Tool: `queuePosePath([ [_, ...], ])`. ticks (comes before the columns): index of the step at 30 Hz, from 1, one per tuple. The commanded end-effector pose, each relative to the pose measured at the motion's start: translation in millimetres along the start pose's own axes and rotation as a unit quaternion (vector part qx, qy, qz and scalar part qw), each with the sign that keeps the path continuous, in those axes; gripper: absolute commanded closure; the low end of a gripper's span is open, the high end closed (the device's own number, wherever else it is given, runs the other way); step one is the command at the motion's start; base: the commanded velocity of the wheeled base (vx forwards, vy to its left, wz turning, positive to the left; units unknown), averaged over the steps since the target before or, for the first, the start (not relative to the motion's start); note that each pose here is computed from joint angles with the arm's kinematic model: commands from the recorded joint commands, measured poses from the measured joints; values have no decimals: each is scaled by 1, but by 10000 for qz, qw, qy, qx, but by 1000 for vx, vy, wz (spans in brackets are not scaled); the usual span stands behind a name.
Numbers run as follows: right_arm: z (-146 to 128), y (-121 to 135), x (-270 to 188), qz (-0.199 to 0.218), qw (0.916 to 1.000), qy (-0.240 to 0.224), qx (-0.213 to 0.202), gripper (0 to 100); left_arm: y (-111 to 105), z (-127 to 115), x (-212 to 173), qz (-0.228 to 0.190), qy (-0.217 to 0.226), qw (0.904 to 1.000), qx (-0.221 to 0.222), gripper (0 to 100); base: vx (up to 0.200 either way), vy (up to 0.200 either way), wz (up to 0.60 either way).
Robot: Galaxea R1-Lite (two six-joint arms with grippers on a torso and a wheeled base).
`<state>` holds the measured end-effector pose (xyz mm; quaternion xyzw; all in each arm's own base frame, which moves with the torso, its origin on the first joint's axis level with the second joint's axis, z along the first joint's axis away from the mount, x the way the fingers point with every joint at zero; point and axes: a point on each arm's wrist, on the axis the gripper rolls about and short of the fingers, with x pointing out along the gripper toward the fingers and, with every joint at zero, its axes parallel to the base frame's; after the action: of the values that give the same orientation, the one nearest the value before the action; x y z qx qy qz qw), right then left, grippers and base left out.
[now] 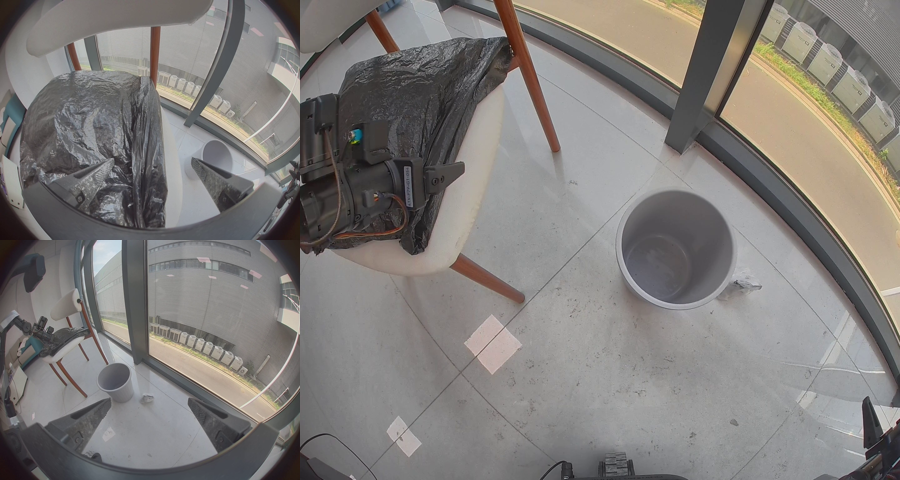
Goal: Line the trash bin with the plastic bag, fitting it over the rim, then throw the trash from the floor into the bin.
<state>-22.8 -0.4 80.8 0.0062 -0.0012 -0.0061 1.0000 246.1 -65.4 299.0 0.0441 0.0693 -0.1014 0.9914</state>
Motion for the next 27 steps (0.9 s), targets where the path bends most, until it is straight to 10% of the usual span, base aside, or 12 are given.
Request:
queuePosePath([
  [1,-5,0,0,-1,10000,-4,0,0,-1,-8,13,3,177,9998,4,0,0,0,0],
  [2,-4,0,0,-1,10000,-11,0,0,-1,-8,13,25,193,9998,4,0,0,0,0],
  [3,-4,0,0,-1,10000,-11,0,0,-1,-9,13,62,211,9998,6,100,0,0,0],
  [17,-4,0,0,-8,10000,-11,15,0,18,-13,8,581,279,9974,-312,100,0,0,0],
  [27,-5,0,0,-8,10000,-4,15,0,33,5,-85,309,-681,9957,-541,100,0,0,0],
])
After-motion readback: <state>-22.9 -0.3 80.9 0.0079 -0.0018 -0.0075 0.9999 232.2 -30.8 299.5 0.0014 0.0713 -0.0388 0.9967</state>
